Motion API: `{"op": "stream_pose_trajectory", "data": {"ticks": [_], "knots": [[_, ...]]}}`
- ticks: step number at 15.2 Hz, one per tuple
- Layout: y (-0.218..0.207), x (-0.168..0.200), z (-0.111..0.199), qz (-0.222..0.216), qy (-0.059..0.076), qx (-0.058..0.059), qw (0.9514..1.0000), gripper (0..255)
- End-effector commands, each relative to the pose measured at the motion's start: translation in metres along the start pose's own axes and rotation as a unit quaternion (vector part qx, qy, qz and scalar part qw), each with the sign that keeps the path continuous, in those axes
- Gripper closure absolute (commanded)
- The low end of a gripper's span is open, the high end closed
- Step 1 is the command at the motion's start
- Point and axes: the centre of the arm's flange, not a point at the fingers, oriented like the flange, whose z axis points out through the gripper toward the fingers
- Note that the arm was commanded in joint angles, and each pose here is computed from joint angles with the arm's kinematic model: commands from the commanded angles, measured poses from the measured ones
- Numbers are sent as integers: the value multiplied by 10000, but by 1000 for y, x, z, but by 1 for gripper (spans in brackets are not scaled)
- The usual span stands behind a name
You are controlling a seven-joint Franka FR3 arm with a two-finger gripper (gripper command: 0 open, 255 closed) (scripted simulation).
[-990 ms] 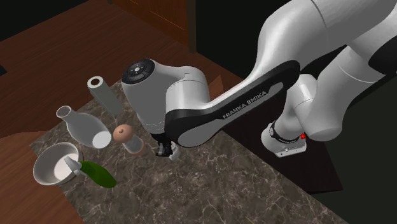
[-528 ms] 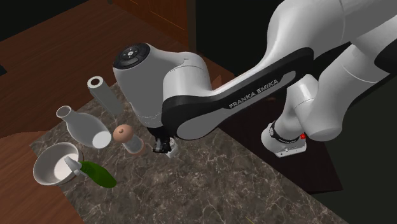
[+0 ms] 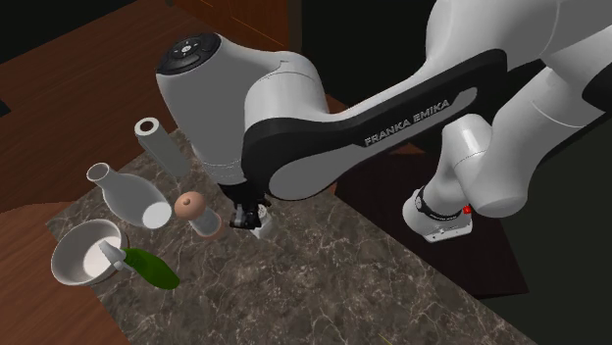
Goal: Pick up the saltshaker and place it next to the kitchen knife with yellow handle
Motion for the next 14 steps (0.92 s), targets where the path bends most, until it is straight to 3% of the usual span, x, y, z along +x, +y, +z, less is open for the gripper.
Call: {"op": "stream_pose_trajectory", "data": {"ticks": [1, 4, 14], "knots": [[-1, -1, -11, 0, -2, -1, 10000, 255], [-2, -2, -22, 0, -2, -1, 10000, 255], [-74, -112, -8, 0, -2, -1, 10000, 255]]}}
